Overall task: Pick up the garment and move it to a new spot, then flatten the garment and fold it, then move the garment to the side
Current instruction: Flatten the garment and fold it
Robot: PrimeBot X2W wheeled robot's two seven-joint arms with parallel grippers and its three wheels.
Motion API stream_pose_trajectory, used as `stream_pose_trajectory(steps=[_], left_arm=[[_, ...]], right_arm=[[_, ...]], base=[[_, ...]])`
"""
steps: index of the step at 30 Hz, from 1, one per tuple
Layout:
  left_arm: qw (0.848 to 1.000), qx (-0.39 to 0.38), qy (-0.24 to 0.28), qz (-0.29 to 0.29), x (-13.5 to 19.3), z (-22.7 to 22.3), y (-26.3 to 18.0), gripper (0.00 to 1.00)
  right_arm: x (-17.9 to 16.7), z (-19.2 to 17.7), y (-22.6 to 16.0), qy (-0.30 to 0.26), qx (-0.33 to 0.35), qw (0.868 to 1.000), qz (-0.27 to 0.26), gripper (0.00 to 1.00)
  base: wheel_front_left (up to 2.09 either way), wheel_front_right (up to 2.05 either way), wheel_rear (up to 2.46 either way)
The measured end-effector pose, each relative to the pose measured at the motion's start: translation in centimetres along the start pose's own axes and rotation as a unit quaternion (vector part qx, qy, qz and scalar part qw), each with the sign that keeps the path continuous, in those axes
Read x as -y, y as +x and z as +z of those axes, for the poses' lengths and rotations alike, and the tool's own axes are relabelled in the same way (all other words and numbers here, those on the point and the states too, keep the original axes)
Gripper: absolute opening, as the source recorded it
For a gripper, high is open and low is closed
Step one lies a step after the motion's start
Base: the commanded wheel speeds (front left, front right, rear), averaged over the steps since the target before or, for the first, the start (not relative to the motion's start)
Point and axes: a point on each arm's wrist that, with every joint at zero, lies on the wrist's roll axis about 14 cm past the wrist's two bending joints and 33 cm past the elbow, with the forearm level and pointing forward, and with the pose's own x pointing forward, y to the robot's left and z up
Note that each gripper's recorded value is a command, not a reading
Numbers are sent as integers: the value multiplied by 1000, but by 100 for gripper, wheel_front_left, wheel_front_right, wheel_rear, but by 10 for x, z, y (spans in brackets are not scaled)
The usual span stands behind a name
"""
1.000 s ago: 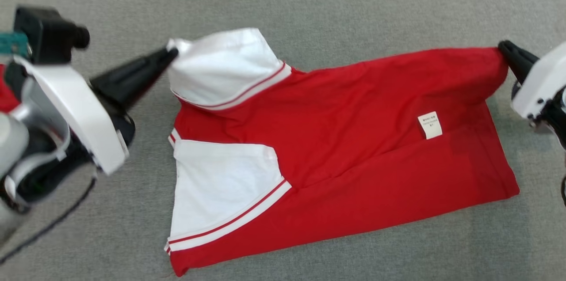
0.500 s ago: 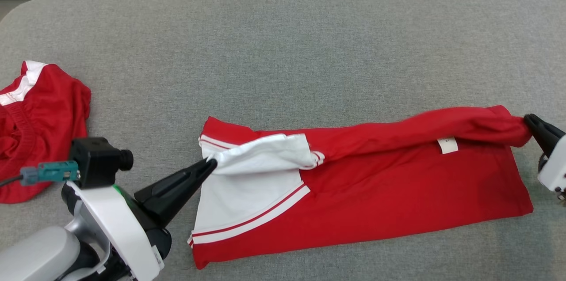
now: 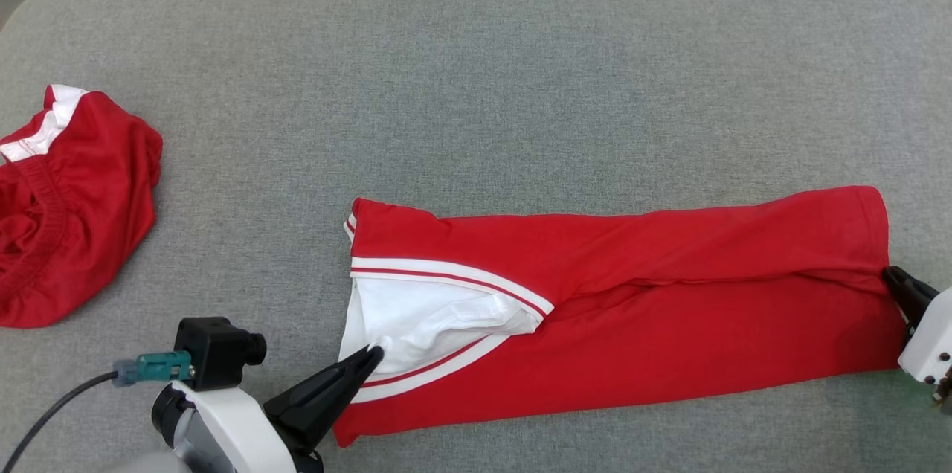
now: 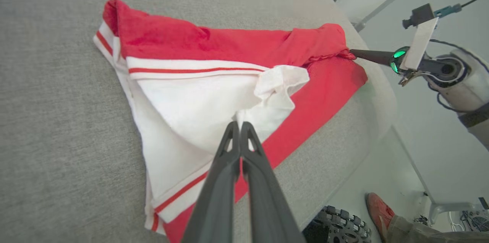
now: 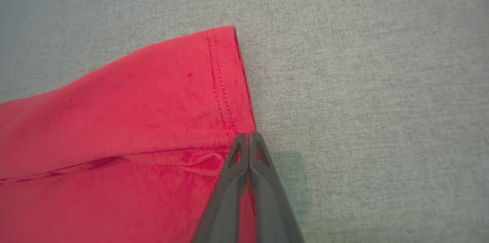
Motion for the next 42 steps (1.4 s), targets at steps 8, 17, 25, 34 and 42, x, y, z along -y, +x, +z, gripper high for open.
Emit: stream_pose_trajectory(steps=[8, 17, 25, 34, 42], left_arm=[[997, 55, 4, 53, -20, -4, 9, 100], [963, 181, 80, 182, -32, 23, -12, 100], [908, 286, 128, 279, -23, 33, -42, 100], [894, 316, 144, 284, -16, 37, -47, 100], [891, 323, 146, 283, -17, 36, -50, 100]], right_arm=[[-1, 13, -3, 13, 61, 998, -1, 100], [0, -5, -38, 67, 139, 988, 4, 100], [0, 9, -26, 100, 169, 981, 0, 100], [1, -5, 11, 61, 87, 994, -28, 100], [-14, -20, 23, 40, 42, 998, -14, 100]], base=[[0, 0, 0], [0, 0, 0], [0, 0, 0], [0, 0, 0], [0, 0, 0]])
